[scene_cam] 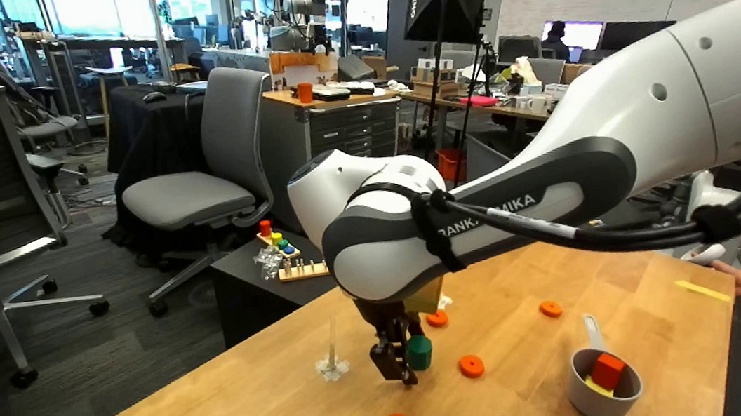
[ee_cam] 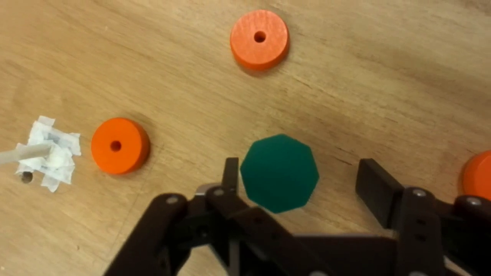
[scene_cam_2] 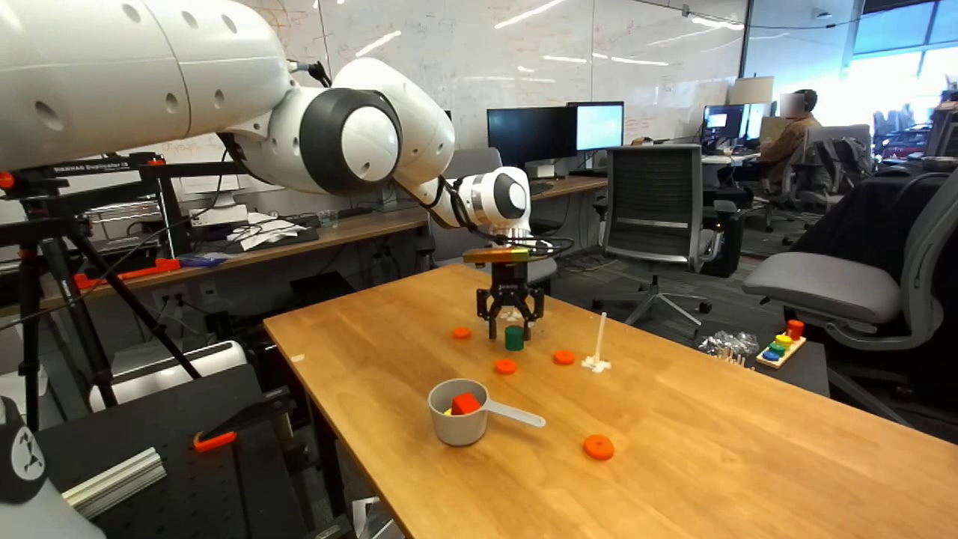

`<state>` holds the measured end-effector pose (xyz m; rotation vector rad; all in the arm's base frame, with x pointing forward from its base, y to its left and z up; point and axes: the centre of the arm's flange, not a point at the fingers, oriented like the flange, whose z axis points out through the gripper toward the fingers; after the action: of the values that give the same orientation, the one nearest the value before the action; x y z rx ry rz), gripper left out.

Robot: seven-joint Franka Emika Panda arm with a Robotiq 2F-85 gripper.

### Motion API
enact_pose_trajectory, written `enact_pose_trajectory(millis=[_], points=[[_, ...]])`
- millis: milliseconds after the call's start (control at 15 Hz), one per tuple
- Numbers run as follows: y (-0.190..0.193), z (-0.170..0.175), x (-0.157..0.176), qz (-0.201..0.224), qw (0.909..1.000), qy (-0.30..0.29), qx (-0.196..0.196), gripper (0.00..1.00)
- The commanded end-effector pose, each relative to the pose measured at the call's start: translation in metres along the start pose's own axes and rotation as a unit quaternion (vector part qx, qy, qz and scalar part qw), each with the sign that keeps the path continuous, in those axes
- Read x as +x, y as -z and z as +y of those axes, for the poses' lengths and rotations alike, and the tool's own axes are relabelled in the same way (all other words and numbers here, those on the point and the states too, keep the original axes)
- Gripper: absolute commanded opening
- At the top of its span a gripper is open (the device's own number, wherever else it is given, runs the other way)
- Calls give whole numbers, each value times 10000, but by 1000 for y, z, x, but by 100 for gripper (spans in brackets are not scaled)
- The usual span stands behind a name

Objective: Put the yellow block, orange block and green block inside the measuring cup

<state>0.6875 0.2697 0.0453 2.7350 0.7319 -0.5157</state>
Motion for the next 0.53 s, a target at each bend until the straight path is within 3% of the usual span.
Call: enact_pose_trajectory(millis=[0, 267, 467], points=[[7, 7, 34, -112, 9999, 46, 121, 47], [9, 11, 32, -137, 9997, 8, 185, 18], [9, 13, 25, -143, 9997, -20, 211, 17]])
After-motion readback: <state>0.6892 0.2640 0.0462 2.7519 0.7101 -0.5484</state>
